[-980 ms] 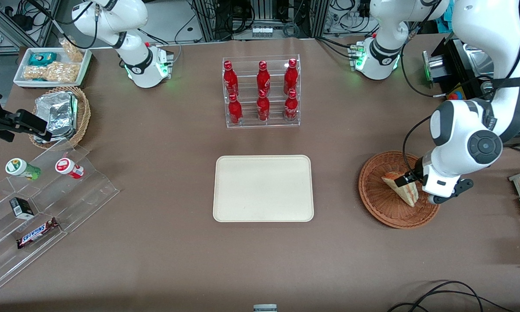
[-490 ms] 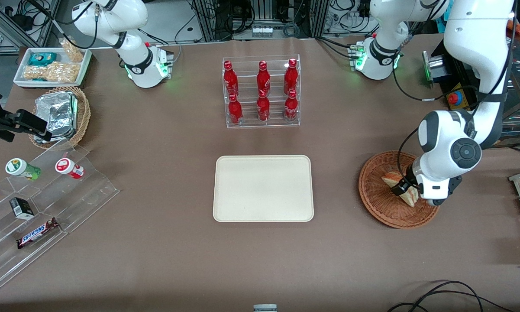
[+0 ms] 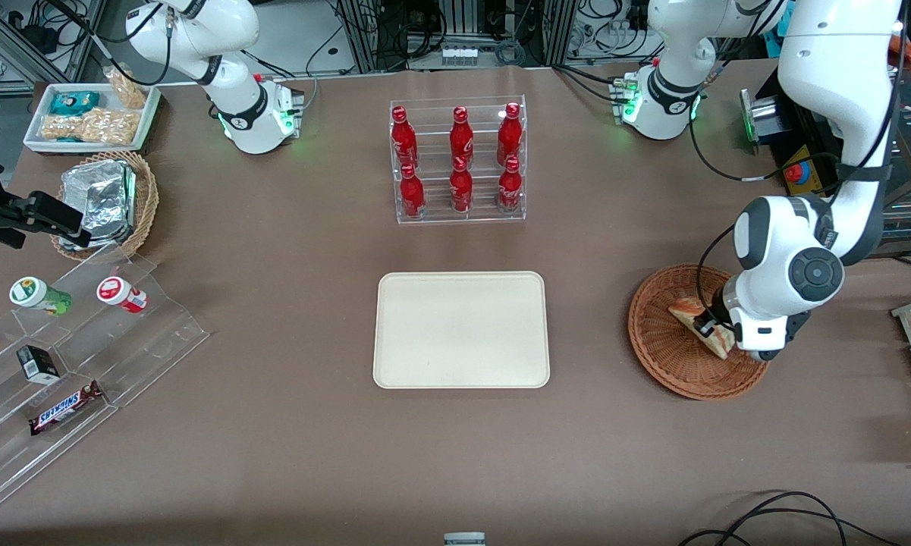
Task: Place sandwich from basket to tray
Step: 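Close the left gripper on the sandwich wedge and lift it, then carry the sandwich with the left gripper over the cream tray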
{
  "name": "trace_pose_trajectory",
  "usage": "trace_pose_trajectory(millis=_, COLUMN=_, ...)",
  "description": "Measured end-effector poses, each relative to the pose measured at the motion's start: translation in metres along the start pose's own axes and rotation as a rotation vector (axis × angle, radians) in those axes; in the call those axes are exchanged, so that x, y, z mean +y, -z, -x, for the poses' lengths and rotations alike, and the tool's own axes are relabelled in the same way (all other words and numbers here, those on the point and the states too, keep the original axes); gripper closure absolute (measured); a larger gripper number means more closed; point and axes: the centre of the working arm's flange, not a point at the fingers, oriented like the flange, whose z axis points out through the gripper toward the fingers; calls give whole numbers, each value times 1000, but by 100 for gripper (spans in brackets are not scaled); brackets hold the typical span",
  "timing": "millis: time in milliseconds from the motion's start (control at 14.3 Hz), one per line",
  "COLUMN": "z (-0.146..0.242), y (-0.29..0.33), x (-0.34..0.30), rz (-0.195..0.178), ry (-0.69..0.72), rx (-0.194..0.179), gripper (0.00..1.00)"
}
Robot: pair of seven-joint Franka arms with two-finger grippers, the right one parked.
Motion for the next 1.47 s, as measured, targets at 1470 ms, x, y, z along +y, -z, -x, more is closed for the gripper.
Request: trace_pose_trajectory(millis=1470, z=326, y=-5, x=303, rz=181, ry=-599, rx=80, gripper=85)
